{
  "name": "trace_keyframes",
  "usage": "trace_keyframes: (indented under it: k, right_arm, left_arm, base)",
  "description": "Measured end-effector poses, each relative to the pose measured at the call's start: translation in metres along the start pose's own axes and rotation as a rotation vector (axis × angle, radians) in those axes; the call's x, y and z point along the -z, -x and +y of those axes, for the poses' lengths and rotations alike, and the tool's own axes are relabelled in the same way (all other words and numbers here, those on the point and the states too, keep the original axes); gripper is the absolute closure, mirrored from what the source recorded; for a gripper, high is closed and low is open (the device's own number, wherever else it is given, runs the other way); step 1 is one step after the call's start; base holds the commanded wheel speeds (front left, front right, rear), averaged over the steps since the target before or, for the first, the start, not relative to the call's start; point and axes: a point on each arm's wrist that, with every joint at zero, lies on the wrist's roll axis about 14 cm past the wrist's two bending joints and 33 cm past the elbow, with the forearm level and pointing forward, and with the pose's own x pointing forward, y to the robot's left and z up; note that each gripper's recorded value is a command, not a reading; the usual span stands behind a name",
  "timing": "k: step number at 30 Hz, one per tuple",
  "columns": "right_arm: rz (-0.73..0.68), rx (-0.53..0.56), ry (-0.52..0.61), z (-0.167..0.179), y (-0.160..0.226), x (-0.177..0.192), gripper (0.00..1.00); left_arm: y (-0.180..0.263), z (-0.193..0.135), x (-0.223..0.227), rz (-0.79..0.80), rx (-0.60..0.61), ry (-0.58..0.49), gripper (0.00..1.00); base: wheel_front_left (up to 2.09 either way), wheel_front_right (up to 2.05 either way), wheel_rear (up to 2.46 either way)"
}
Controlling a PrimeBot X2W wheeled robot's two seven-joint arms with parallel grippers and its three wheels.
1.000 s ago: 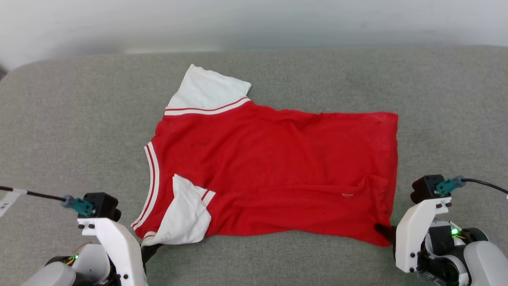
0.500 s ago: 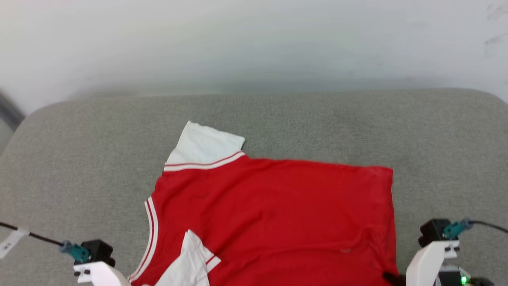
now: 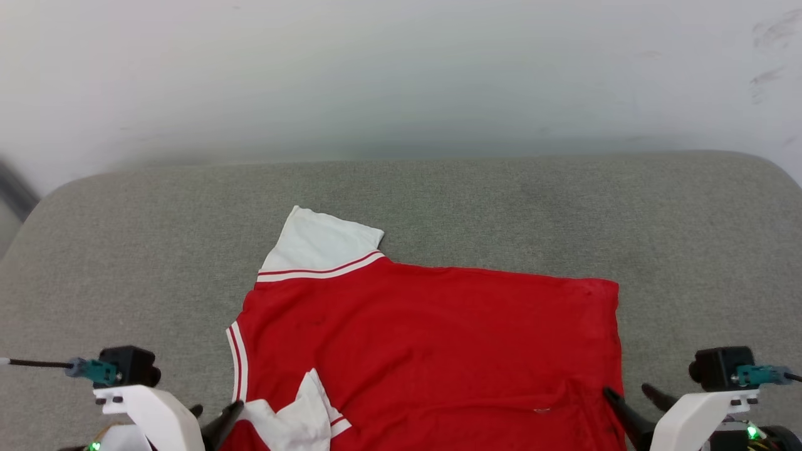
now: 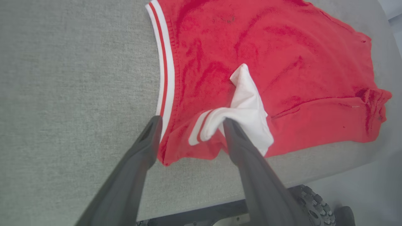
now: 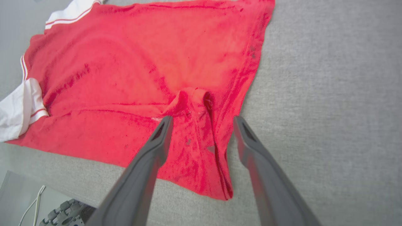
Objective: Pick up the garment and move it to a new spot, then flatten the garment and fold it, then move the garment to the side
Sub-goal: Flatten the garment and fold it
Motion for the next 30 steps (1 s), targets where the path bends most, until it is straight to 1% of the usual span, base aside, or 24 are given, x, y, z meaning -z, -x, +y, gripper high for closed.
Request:
trace_keyframes:
  k: [4, 6, 8, 9, 12, 17, 20, 24, 26, 30]
  right_arm:
    - [-0.194, 0.032, 0.020, -0.002, 0.009, -0.036, 0.00]
    - [-0.308, 0.043, 0.023, -0.001, 0.016, -0.059, 0.00]
    - [-0.417, 0.056, 0.051, 0.000, 0.025, -0.081, 0.00]
    - [-0.452, 0.055, 0.048, 0.001, 0.027, -0.089, 0.00]
    - [-0.527, 0.060, 0.073, 0.004, 0.032, -0.105, 0.00]
    - [-0.580, 0.064, 0.090, 0.005, 0.027, -0.124, 0.00]
    - [-0.597, 0.068, 0.094, 0.003, 0.018, -0.135, 0.00]
    - [-0.579, 0.098, 0.080, -0.009, 0.004, -0.135, 0.00]
    - [-0.573, 0.114, 0.074, -0.016, -0.002, -0.134, 0.00]
    - [-0.551, 0.150, 0.056, -0.030, -0.012, -0.128, 0.00]
  left_arm:
    - [0.001, -0.003, -0.042, -0.160, -0.010, -0.067, 0.00]
    - [0.001, -0.004, -0.066, -0.258, -0.025, -0.068, 0.00]
    - [0.000, -0.010, -0.084, -0.342, -0.021, -0.086, 0.00]
    - [0.000, -0.014, -0.094, -0.387, -0.017, -0.094, 0.00]
    - [-0.005, -0.022, -0.122, -0.504, -0.014, -0.123, 0.00]
    - [-0.025, -0.033, -0.162, -0.612, 0.004, -0.152, 0.00]
    - [-0.047, -0.033, -0.182, -0.609, 0.010, -0.174, 0.00]
    - [-0.081, -0.037, -0.211, -0.576, 0.047, -0.201, 0.00]
    - [-0.102, -0.043, -0.216, -0.521, 0.084, -0.199, 0.00]
    - [-0.146, -0.046, -0.213, -0.347, 0.130, -0.185, 0.00]
  base:
    - [0.00, 0.00, 0.00]
    - [0.00, 0.00, 0.00]
    - [0.00, 0.00, 0.00]
    - [0.00, 0.00, 0.00]
    - [0.00, 0.00, 0.00]
    - [0.00, 0.00, 0.00]
    - [0.00, 0.00, 0.00]
    - [0.00, 0.00, 0.00]
    - [0.00, 0.00, 0.00]
    - [0.00, 0.00, 0.00]
